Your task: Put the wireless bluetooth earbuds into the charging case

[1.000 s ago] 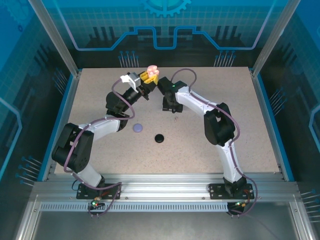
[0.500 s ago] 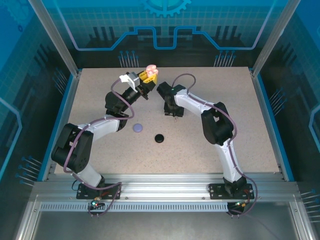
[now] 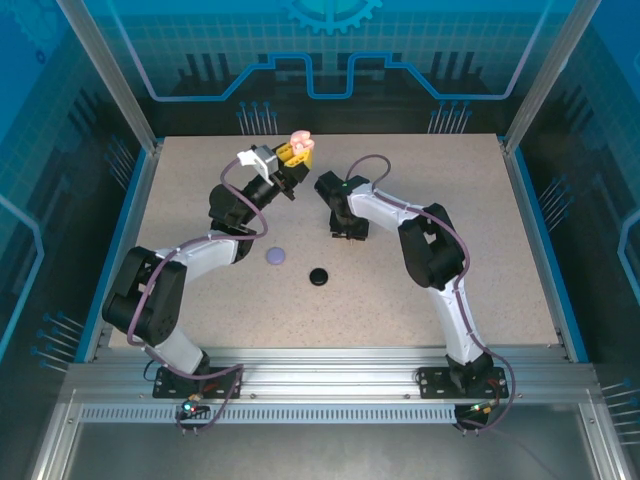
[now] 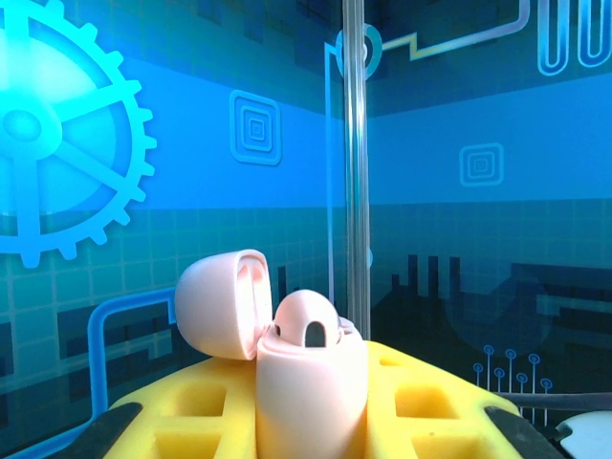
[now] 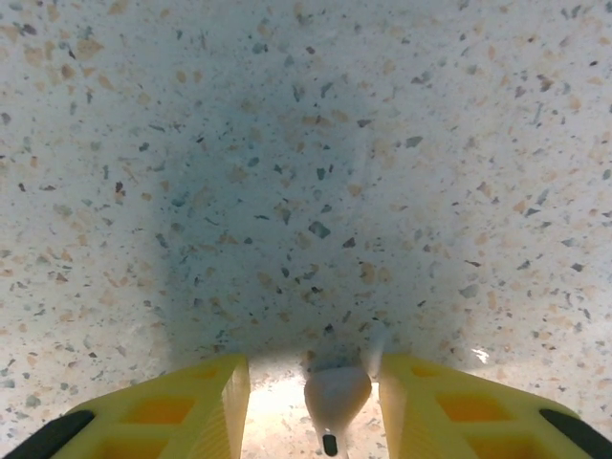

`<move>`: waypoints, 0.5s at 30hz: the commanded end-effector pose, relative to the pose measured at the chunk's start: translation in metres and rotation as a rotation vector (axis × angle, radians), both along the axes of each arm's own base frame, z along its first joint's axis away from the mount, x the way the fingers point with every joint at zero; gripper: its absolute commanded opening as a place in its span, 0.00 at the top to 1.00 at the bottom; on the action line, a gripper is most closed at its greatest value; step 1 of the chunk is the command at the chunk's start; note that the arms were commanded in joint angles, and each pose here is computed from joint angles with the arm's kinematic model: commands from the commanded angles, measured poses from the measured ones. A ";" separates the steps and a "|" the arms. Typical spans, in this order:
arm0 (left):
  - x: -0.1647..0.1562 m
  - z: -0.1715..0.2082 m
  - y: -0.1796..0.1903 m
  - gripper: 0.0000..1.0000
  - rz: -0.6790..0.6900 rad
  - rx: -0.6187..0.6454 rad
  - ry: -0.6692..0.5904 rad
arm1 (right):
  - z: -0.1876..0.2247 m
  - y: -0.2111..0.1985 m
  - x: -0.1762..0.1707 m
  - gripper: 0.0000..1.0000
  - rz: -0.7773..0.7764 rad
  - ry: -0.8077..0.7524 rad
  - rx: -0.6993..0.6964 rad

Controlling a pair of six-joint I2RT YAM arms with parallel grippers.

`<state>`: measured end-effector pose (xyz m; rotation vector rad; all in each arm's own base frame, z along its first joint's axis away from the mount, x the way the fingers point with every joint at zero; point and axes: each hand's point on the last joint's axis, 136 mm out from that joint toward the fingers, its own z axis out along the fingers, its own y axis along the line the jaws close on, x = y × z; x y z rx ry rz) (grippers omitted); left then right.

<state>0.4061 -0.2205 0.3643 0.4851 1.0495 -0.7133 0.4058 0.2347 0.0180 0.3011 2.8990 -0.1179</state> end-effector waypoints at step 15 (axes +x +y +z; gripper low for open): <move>-0.015 0.020 0.006 1.00 -0.012 -0.027 -0.065 | -0.024 -0.015 -0.007 0.69 -0.042 0.048 -0.009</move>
